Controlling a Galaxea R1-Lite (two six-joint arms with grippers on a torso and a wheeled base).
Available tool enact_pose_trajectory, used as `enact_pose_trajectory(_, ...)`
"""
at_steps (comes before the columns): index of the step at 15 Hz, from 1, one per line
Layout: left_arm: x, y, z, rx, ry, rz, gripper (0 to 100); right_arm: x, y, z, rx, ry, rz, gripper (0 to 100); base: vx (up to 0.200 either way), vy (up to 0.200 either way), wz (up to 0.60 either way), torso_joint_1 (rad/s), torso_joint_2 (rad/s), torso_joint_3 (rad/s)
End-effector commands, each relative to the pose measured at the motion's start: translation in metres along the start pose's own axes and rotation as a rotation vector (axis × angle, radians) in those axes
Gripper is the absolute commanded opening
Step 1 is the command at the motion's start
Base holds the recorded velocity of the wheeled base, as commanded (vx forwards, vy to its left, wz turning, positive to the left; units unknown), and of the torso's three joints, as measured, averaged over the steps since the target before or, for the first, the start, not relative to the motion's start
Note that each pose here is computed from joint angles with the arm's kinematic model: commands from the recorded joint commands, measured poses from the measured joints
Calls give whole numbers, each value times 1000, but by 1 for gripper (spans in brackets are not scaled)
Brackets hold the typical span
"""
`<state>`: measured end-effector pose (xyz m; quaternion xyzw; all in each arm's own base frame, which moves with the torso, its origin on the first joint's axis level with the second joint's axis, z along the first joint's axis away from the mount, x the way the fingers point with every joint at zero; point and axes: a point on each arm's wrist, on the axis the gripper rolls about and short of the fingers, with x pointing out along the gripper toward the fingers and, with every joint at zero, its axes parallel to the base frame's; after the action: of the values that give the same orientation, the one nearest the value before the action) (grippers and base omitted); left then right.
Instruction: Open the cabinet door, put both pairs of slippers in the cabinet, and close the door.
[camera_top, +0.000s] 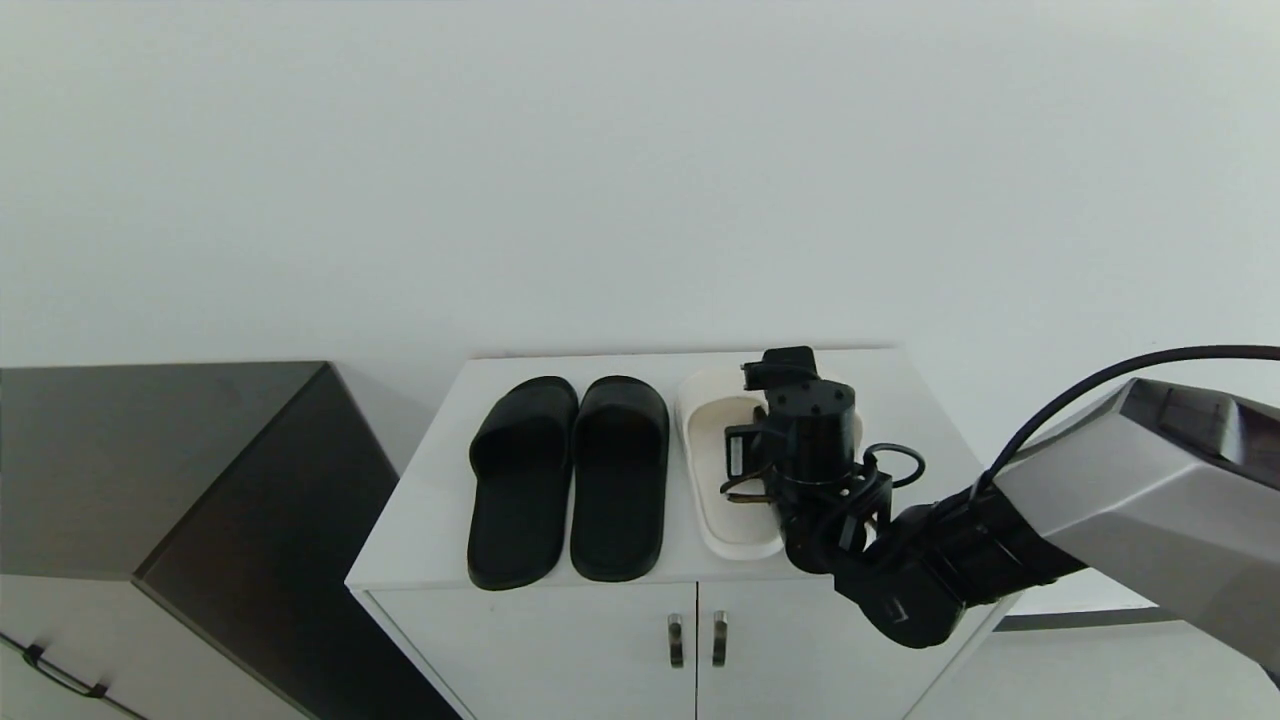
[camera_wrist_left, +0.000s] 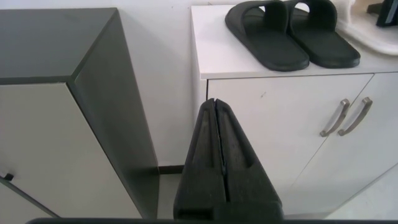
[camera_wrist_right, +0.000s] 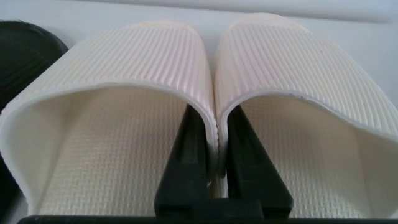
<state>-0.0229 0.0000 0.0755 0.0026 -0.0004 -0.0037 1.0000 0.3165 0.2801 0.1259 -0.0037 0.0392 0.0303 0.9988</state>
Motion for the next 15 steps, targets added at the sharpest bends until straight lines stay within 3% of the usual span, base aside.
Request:
enact_pose_trajectory(1,0,0,0,-5,1,0,0,-16,-12,29,16,-48,11,0,0,0,0,0,0,0)
enact_pose_trajectory(5,0,0,0,-10,1,0,0,-65,-45,51,7,-41,241,0,0,0,0,0,0,0)
enact_pose_trajectory(9,0,0,0,-7,1,0,0,-113,-77,42,-26,32,476,0,0,0,0,0,0,0)
enact_pose_trajectory(13,0,0,0,-5,1,0,0,-148,-88,57,4,153,603,0,0,0,0,0,0,0)
enact_pose_trajectory(15,0,0,0,-5,1,0,0,-154,-91,66,11,168,619,0,0,0,0,0,0,0)
